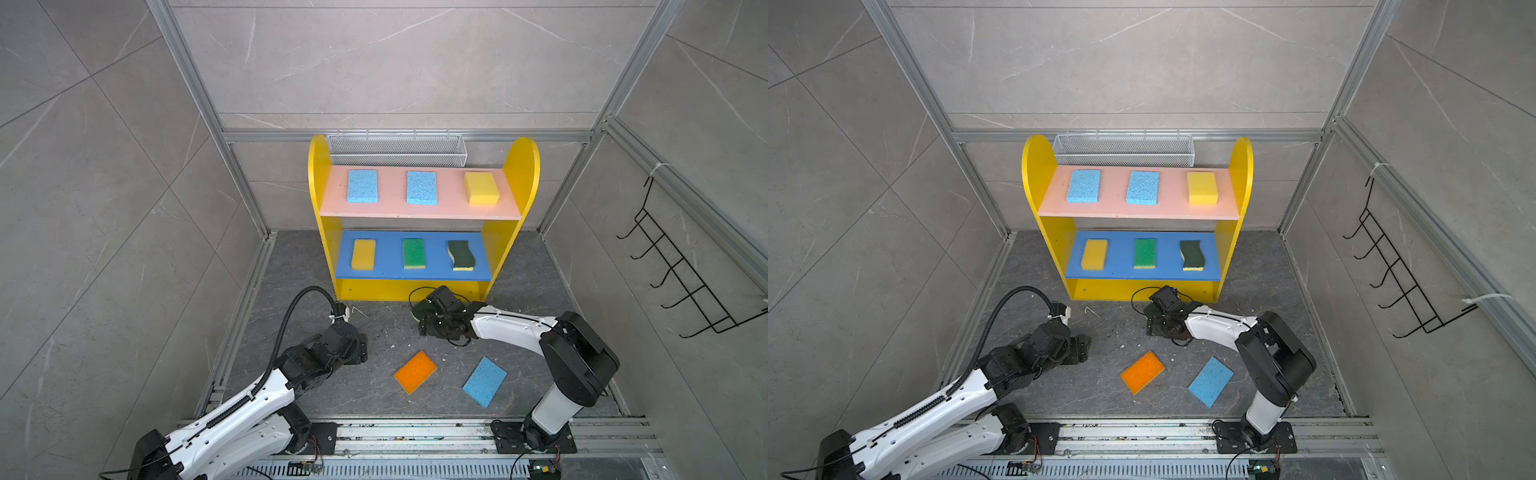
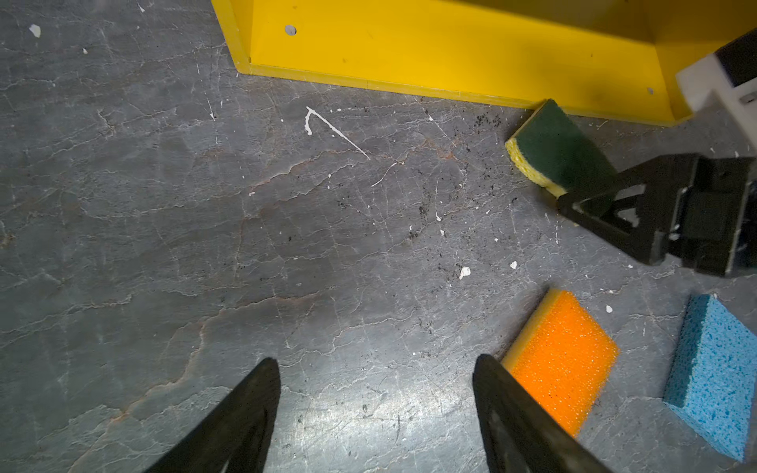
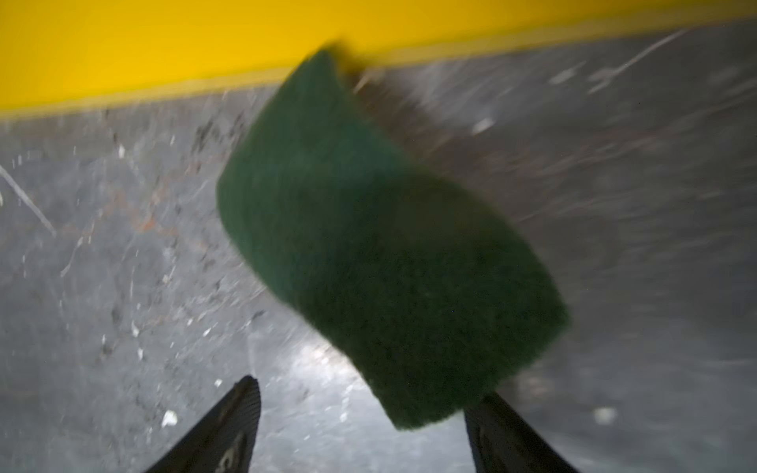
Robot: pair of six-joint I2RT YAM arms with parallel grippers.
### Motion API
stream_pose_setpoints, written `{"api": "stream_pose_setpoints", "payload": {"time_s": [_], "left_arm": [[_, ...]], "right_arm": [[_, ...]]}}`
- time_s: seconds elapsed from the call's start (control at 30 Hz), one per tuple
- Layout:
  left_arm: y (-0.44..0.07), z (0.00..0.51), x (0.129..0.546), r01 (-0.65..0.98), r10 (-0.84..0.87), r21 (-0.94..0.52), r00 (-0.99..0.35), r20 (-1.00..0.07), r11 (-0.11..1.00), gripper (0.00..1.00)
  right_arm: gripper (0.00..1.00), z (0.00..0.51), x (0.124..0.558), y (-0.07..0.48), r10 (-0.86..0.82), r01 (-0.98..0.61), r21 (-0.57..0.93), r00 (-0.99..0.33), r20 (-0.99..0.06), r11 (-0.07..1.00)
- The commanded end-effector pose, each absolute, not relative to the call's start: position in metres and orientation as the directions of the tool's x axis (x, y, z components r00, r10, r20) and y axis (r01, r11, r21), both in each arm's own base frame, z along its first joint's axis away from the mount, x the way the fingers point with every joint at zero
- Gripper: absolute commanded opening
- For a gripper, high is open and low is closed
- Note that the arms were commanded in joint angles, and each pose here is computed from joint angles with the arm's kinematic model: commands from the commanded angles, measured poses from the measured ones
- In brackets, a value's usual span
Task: Place and organize the cleaning sponges onto the shelf
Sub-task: 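Lift the dark-green sponge off the floor with the right gripper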
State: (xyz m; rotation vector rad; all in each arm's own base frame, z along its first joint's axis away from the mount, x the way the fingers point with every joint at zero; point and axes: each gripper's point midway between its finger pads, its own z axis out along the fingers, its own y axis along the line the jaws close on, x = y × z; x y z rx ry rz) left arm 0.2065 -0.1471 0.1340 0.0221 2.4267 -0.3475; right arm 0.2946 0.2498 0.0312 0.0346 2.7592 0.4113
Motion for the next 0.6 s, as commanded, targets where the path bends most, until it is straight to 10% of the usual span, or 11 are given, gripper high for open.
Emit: {"api": "stream_pose_setpoints", "payload": {"time_s": [0.0, 0.57], "left_arm": [[-0.138, 0.14, 0.203, 0.074, -0.108, -0.25, -0.759, -0.642, 0.965, 0.76], [-0.133, 0.132, 0.202, 0.05, -0.124, -0.248, -0.76, -0.638, 0.967, 0.76]], "right_arm": [[0.8, 0.032, 0.285, 0.27, 0.079, -0.026, 0.32, -0.947, -0.311, 0.947], [0.92, 0.068, 0.31, 0.221, -0.073, -0.098, 0.027, -0.878, -0.473, 0.995]]}}
